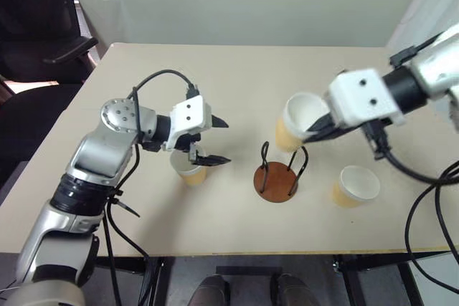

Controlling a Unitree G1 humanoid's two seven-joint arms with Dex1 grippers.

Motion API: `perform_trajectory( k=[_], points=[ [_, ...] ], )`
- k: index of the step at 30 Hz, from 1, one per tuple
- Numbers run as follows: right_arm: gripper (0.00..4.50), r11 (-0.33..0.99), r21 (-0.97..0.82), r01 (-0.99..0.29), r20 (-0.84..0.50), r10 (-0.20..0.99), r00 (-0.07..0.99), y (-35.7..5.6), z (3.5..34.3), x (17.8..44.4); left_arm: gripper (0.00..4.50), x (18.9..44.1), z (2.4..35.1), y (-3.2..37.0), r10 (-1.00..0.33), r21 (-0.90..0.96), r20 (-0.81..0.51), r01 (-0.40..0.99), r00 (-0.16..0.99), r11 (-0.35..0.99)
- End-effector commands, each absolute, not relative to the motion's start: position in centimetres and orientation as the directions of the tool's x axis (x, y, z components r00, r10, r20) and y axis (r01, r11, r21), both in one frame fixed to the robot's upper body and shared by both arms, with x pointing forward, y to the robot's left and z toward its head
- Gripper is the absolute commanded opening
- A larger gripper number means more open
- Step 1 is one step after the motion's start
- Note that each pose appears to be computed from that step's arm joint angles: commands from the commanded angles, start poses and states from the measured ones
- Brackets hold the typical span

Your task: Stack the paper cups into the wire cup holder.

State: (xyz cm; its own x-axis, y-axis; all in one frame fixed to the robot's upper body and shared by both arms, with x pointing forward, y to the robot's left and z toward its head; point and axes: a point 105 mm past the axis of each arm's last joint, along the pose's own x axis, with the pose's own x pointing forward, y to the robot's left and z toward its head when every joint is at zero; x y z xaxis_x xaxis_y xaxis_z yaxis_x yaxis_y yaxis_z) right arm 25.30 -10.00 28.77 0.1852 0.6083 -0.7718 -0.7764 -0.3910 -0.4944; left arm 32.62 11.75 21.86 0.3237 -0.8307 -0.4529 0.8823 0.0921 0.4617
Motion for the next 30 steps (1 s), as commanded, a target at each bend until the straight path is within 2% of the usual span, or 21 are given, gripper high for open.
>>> perform_trajectory(
  k=[1,11,14,17,22,26,30],
  points=[
    [0.03,-0.401,-0.512,-0.759,-0.774,0.599,0.206,-10.1,29.1,25.3,4.5,32.7,23.0,11.8,-0.832,0.514,-0.435,0.854,0.345,0.085],
    [0.03,-0.429,-0.466,-0.774,-0.814,0.551,0.184,-10.4,26.4,26.1,4.5,32.6,22.8,11.7,-0.832,0.523,-0.433,0.848,0.348,0.082],
    [0.54,-0.422,-0.46,-0.781,-0.811,0.558,0.176,-10.2,26.0,26.3,4.5,32.6,22.9,11.8,-0.829,0.524,-0.433,0.847,0.355,0.088],
    [1.53,-0.38,-0.487,-0.786,-0.783,0.589,0.201,-9.8,26.1,26.8,4.5,32.4,22.7,12.3,-0.816,0.515,-0.456,0.853,0.355,0.084],
    [3.25,-0.228,-0.575,-0.786,-0.677,0.672,0.3,-9.7,27.6,28.3,4.5,32.0,23.4,13.5,-0.805,0.517,-0.484,0.854,0.344,0.054],
    [3.25,-0.05,-0.541,-0.84,-0.548,0.779,0.306,-9.7,30.0,27.9,4.5,30.4,24.1,15.0,-0.814,0.484,-0.516,0.875,0.266,-0.021],
    [3.25,0.011,-0.422,-0.907,-0.46,0.859,0.224,-9.8,31.4,25.8,4.5,29.5,23.8,17.3,-0.765,0.451,-0.607,0.885,0.214,-0.11]
  ],
)
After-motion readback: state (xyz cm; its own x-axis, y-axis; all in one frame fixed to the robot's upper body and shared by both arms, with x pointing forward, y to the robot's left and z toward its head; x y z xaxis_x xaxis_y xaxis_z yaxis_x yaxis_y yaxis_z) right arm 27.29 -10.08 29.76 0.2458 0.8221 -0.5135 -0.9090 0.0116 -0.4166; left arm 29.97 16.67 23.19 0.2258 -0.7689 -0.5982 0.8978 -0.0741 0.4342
